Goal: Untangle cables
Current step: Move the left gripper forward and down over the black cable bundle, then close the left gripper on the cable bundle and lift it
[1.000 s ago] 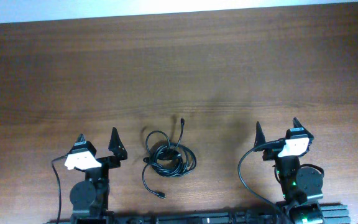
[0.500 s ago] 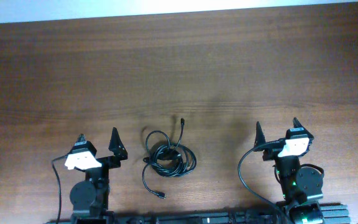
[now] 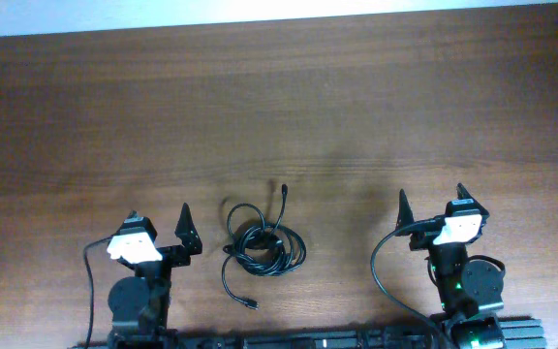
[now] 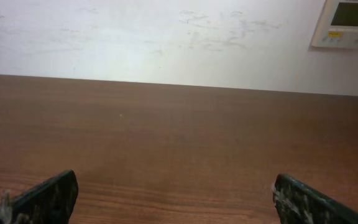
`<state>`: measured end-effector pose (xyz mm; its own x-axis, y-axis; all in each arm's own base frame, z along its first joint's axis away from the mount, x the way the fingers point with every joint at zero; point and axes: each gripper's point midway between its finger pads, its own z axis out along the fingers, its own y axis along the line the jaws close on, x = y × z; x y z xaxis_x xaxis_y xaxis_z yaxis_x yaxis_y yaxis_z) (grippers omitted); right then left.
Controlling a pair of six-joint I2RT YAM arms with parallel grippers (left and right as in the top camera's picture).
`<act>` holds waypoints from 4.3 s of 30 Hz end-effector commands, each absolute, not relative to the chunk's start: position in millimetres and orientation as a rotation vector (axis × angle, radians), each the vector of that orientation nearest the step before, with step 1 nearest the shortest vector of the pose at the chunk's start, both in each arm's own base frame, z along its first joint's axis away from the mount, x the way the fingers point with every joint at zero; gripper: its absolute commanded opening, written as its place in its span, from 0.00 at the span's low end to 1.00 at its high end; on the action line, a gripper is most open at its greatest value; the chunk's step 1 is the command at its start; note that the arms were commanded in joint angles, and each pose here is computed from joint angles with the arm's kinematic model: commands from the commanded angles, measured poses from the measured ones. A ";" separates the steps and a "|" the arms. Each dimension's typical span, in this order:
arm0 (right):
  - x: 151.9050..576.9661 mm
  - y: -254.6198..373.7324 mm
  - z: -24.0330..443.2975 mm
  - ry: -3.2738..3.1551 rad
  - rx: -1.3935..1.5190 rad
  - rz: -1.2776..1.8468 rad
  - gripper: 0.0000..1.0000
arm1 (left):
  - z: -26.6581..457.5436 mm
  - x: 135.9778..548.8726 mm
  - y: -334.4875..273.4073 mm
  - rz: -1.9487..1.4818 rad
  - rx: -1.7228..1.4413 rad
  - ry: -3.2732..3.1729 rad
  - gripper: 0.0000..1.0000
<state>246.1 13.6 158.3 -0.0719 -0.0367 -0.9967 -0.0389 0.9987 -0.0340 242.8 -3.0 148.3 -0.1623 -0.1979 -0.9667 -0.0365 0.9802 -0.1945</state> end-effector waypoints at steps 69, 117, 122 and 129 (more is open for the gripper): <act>245.6 13.2 156.3 1.646 -0.059 0.003 0.99 | 150.0 244.7 -85.8 -0.197 -0.752 2.955 0.99; 245.6 13.2 156.3 1.646 -0.059 0.003 0.99 | 36.9 209.2 -117.3 -0.077 -0.744 2.913 0.94; 245.6 13.2 156.3 1.646 -0.059 0.003 0.99 | 21.4 191.4 -107.2 -0.018 -0.770 2.953 0.91; 245.6 13.2 156.3 1.646 -0.059 0.003 0.99 | 15.2 182.6 -107.0 -0.022 -0.772 2.984 0.79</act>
<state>245.9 14.2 158.9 -0.0691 -0.0372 -0.9969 -0.0423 0.9985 -0.0343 185.7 -107.1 19.1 -0.8751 -0.4802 -0.0595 -0.4788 0.8772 -0.0367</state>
